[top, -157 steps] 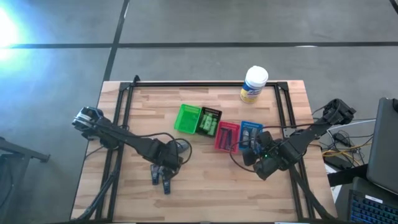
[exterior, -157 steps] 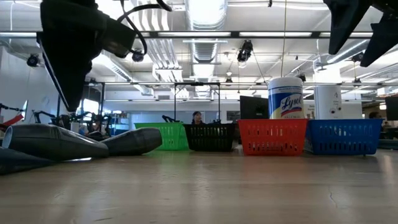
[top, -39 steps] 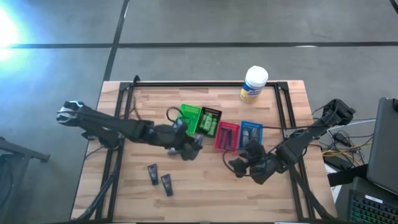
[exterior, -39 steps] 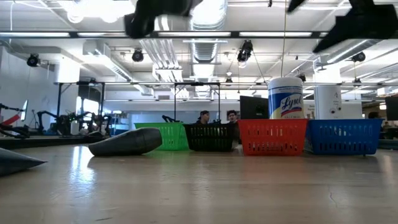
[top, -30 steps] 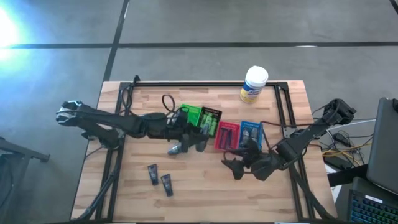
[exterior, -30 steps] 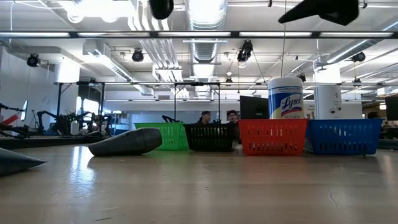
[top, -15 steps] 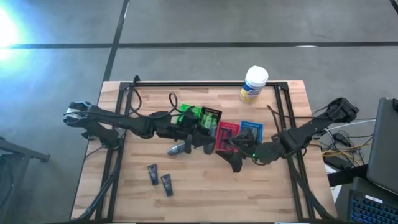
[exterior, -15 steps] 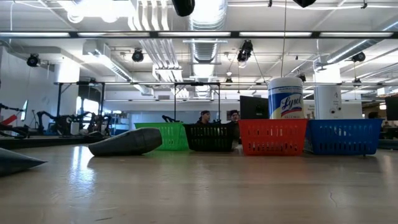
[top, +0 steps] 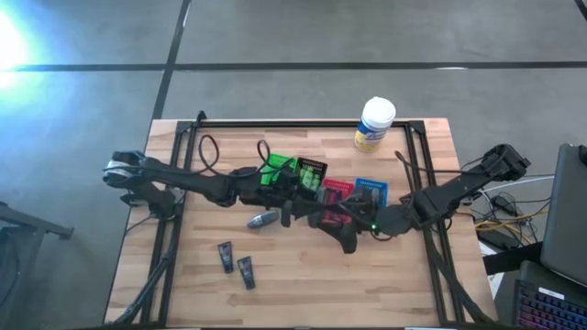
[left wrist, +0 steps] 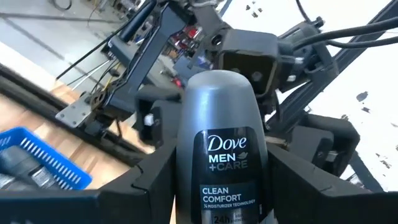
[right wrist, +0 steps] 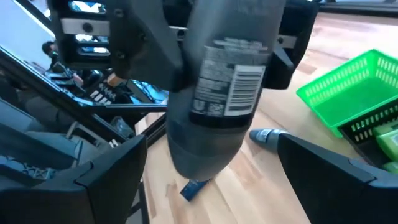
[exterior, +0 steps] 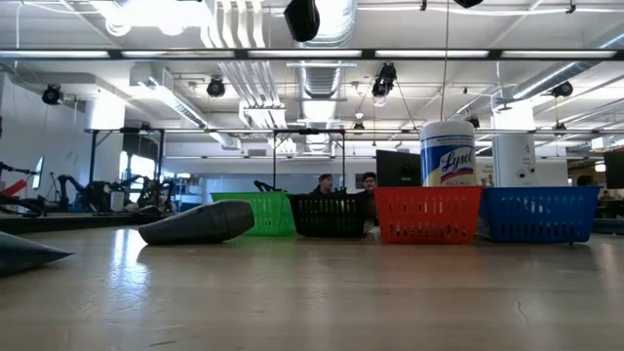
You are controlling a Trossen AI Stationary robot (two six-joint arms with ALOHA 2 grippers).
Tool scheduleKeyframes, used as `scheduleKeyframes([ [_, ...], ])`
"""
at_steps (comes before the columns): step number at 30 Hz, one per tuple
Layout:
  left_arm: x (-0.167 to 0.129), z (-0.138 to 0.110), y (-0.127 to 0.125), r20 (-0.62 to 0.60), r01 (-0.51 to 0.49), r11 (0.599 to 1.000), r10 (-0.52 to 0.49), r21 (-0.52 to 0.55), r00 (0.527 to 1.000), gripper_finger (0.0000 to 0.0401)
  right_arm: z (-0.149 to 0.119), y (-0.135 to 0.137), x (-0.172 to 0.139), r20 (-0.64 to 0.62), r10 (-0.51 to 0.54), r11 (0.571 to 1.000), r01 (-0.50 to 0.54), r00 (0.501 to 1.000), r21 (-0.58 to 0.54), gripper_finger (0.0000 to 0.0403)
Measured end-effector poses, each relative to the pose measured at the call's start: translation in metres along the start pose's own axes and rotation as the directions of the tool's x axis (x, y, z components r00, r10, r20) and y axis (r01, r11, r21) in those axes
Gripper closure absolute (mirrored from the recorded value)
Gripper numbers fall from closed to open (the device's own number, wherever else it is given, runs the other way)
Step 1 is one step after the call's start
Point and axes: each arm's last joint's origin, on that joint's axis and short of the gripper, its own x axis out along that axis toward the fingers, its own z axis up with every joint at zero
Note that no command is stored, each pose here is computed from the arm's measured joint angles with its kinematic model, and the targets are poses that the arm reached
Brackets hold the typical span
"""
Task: Pick & Place Travel size toiletries
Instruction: Put the deodorant into the blue bin
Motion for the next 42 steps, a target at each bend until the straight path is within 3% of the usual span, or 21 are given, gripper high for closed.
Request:
scheduleKeyframes([
  [16, 0.008, -0.005, 0.01, 0.015, 0.004, 1.0, -0.004, 0.006, 1.0, 0.0196, 0.008, -0.01, 0.012, -0.039, 0.006, 0.998, -0.004, 0.999, 0.066, 0.0052],
  [42, 0.007, -0.002, 0.017, -0.005, -0.017, 0.999, 0.017, 0.044, 1.0, 0.0192, 0.014, -0.015, 0.018, -0.049, 0.01, 0.994, -0.005, 0.999, 0.106, 0.0144],
])
